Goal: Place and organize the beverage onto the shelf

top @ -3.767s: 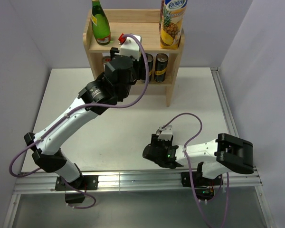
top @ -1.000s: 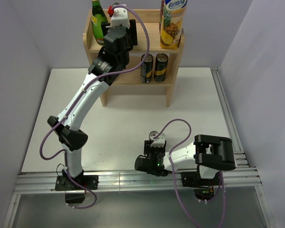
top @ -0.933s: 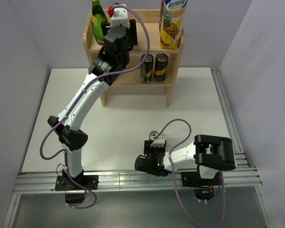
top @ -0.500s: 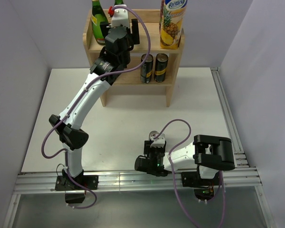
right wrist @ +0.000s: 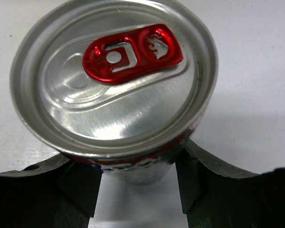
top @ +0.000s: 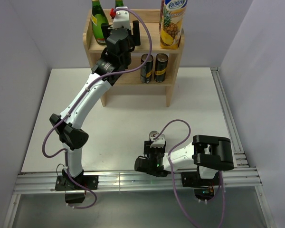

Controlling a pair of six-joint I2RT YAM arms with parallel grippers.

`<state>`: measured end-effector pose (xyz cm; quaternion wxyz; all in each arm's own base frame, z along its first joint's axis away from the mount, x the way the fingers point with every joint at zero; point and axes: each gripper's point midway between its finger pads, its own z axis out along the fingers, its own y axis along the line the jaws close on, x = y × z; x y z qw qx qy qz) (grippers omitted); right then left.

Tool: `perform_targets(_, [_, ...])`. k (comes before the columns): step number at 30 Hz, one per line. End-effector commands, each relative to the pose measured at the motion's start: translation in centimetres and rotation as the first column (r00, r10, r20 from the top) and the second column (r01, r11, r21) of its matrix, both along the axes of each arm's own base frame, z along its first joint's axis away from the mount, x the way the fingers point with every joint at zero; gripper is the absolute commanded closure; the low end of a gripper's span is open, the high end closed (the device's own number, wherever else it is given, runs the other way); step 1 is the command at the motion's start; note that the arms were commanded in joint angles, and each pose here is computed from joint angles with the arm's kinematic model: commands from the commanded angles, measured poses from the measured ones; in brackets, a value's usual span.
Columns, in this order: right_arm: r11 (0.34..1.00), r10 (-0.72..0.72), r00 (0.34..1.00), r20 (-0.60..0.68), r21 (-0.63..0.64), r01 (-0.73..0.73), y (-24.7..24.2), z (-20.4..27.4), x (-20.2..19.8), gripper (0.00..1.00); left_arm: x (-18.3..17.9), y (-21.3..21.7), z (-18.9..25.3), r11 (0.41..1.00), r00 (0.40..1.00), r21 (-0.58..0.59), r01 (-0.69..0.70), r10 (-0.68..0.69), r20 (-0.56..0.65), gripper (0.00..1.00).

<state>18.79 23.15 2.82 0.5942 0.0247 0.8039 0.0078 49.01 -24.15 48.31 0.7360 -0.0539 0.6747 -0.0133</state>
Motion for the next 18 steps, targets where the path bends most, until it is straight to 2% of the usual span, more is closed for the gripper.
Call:
perform_targets(1, [0.997,0.074,0.948,-0.309,0.021,-0.071,0.3,-6.4,-4.0,1.00,-0.2,0.3,1.3,0.999,0.999,-0.035,-0.005,0.007,0.041,0.10])
perform_targets(8, [0.997,0.077,0.948,-0.309,0.021,-0.075,0.4,-6.4,-4.0,1.00,-0.3,0.3,0.9,0.999,0.999,-0.039,-0.003,0.004,0.033,0.09])
perform_targets(12, [0.997,0.075,0.948,-0.308,0.018,-0.073,0.3,-6.5,-3.9,1.00,-0.6,0.3,-0.1,0.999,1.000,-0.052,0.004,-0.003,0.015,0.01])
perform_targets(18, [0.997,0.075,0.948,-0.308,0.018,-0.073,0.3,-6.5,-3.9,1.00,-1.9,0.6,-0.6,0.999,1.000,-0.053,-0.005,0.006,0.012,0.01])
